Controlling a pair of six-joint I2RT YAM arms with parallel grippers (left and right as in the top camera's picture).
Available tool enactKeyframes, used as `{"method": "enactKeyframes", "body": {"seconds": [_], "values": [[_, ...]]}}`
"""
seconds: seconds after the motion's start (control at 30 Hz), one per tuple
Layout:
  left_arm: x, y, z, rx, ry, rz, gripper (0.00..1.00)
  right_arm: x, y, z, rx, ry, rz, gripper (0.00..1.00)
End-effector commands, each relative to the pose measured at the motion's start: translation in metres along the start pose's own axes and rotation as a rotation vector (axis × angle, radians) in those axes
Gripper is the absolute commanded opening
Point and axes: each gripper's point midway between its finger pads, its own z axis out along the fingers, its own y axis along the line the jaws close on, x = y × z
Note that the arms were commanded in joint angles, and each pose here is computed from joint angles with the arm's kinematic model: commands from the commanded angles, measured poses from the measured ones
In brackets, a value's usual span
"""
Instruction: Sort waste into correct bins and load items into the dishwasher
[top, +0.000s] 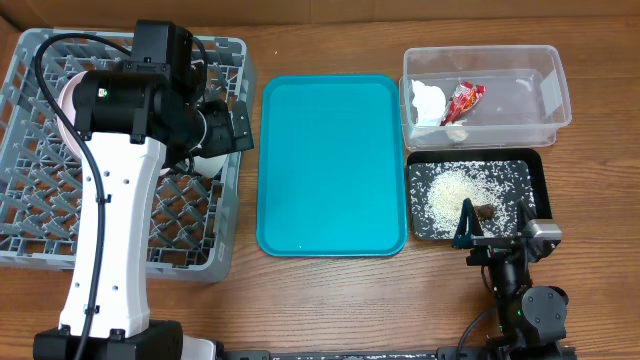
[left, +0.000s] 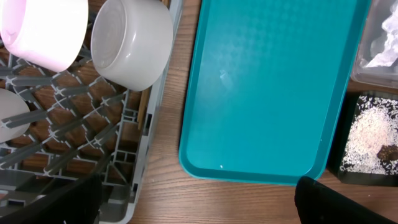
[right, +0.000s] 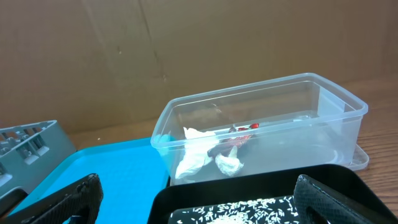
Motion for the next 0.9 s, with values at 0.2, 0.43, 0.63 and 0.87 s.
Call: {"method": "enactKeyframes", "body": {"seconds": [0.2, 0.43, 0.63, 0.87], "values": [[-0.020, 0.011, -0.076, -0.113, -0.395, 0.169, 1.00, 0.002, -0.002, 0.000, 0.007, -0.004, -0.004, 1.00], [-0.016, 0.026, -0.133, -0.070, -0.817, 0.171, 1.00, 0.002, -0.002, 0.000, 0.007, -0.004, -0.004, 1.00], [0.024, 0.057, -0.117, -0.068, -0.971, 0.117, 1.00, 0.002, -0.002, 0.000, 0.007, -0.004, -0.004, 1.00], [0.062, 0.074, -0.077, -0.044, -1.115, 0.102, 1.00, 0.002, -0.002, 0.000, 0.007, -0.004, -0.004, 1.00]]}}
